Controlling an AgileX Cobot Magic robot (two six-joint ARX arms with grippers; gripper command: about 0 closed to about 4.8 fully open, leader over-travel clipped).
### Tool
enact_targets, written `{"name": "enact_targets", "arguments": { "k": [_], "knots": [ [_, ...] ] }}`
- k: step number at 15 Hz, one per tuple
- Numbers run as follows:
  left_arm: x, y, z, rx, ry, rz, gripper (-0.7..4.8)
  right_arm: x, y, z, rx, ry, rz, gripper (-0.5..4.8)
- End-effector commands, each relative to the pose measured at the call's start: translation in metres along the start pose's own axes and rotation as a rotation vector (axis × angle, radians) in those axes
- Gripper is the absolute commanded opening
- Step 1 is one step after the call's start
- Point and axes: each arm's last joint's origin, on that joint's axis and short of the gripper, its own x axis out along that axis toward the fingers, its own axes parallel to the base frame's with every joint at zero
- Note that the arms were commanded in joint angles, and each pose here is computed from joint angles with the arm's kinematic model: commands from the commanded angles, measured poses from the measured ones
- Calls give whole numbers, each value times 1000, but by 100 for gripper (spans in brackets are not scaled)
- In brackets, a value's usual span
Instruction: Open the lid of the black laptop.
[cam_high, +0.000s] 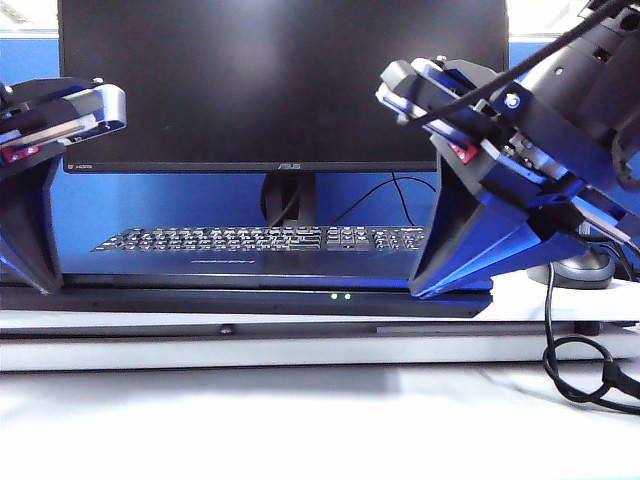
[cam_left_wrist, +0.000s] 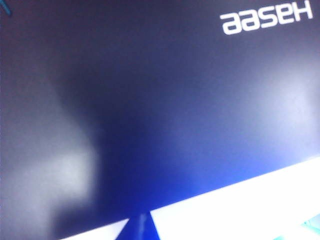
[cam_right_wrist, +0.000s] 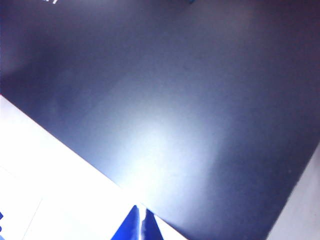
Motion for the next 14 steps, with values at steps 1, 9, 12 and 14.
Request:
{"name": "enact_targets", "arguments": {
  "k": [1,9,12,14],
  "knots": [
    [0,0,-1,3,14,-22,-4,-2,2,6,-3,-44,13,21],
    [0,0,0,2,-1,-2,-4,-2,3,6,-6,-44,13,21],
    [0,0,1,3,-18,5,-4,-2,3,6,-7,-46,14,21],
    [1,1,1,3,-20,17,-4,-2,3,7,-7,-57,20,22]
  ]
}}
